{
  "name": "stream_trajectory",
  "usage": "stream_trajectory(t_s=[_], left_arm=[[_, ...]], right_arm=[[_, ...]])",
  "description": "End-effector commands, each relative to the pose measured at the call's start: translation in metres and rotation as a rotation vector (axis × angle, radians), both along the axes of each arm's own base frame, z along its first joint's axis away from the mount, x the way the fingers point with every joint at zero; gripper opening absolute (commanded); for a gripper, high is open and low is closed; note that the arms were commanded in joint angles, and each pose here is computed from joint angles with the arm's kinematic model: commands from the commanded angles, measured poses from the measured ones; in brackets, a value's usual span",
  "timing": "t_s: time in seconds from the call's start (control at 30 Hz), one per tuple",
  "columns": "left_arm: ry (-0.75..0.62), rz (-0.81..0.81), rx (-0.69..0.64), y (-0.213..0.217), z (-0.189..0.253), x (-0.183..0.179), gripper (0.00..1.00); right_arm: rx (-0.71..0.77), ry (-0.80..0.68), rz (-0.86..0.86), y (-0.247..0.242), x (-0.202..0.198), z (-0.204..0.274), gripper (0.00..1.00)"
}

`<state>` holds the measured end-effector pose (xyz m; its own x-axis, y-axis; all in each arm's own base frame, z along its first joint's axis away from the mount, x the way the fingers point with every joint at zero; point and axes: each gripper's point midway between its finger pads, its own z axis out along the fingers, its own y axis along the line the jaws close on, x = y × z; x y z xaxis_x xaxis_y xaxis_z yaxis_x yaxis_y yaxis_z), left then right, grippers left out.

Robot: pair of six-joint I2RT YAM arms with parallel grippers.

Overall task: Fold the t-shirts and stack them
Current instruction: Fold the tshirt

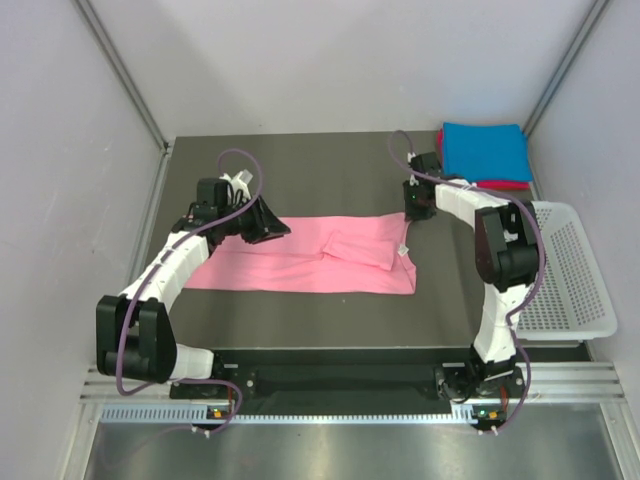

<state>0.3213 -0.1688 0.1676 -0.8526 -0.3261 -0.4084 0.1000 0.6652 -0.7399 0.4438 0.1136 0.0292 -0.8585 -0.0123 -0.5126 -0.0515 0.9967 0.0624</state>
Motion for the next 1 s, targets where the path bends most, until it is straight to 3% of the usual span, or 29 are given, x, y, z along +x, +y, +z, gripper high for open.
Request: stream_trajectory(t_s=[0.0, 0.43, 0.63, 0.97], left_arm=[[-0.087, -0.009, -0.037, -0.004, 0.023, 0.007, 0.36], [-0.082, 0.004, -0.054, -0.005, 0.021, 0.011, 0.36], [-0.071, 0.011, -0.063, -0.006, 0.017, 0.01, 0.37], [-0.058, 0.148, 0.046, 0.016, 0.007, 0.023, 0.36]], right_arm=[[0.004, -0.026, -0.009, -0.009, 0.018, 0.001, 0.27], [0.033, -0.002, -0.028, -0.017, 0.026, -0.013, 0.17], [0.037, -0.016, -0.038, -0.02, 0.037, -0.014, 0.0], [0.067, -0.08, -0.027, -0.011, 0.094, 0.006, 0.0]])
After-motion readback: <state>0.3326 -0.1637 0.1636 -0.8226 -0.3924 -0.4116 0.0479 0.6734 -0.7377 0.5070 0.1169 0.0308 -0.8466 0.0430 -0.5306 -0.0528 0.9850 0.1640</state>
